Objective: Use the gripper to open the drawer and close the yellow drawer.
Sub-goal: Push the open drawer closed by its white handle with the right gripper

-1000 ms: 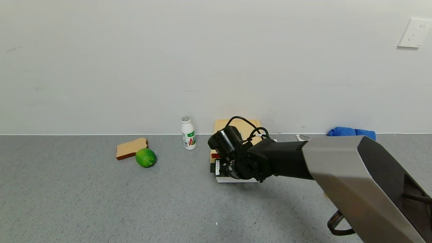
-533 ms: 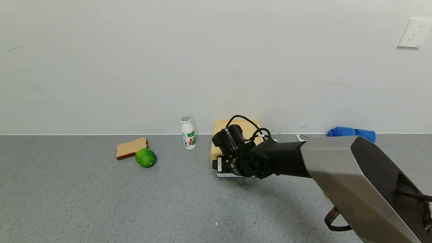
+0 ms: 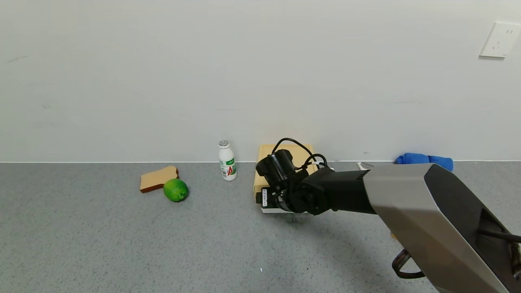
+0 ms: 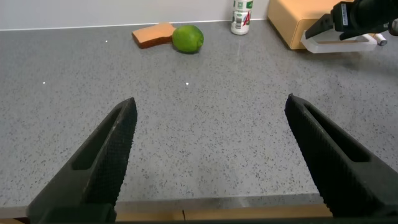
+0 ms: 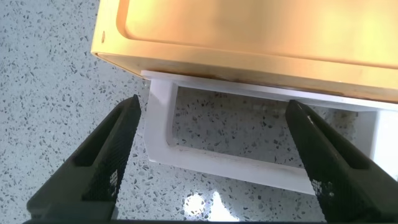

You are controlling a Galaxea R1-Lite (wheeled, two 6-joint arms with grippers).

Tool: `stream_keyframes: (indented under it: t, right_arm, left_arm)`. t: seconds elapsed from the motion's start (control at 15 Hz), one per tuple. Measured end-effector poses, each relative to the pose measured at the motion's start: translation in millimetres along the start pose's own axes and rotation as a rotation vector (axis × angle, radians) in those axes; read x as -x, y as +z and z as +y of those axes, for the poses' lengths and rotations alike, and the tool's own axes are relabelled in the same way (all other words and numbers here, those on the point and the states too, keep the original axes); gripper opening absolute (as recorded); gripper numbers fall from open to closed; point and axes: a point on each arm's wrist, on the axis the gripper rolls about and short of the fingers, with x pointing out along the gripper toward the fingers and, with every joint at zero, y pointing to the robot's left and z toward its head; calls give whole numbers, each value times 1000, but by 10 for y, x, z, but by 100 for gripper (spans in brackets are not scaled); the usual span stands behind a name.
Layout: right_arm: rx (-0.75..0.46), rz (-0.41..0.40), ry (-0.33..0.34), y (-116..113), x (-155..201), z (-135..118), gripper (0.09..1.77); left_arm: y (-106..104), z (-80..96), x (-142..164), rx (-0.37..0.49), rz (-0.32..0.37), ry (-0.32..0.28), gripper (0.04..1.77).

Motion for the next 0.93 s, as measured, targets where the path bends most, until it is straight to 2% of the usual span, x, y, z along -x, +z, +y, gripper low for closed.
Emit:
stream_keyframes:
  t: [0.27,0.47,0.73,0.93]
  right_arm:
    - [-1,-7,7,58,94,10,171]
    - [15,2,10,141,336,39,171]
    - [54,-19,25,399,942,-42,171]
    - [103,-43,87,596,1532,-319,171]
  left_arm:
    - [0,0,0,0,0,0,172]
    - [0,0,0,0,0,0,172]
    - [0,0,0,0,0,0,172]
    - [0,0,0,0,0,0,172]
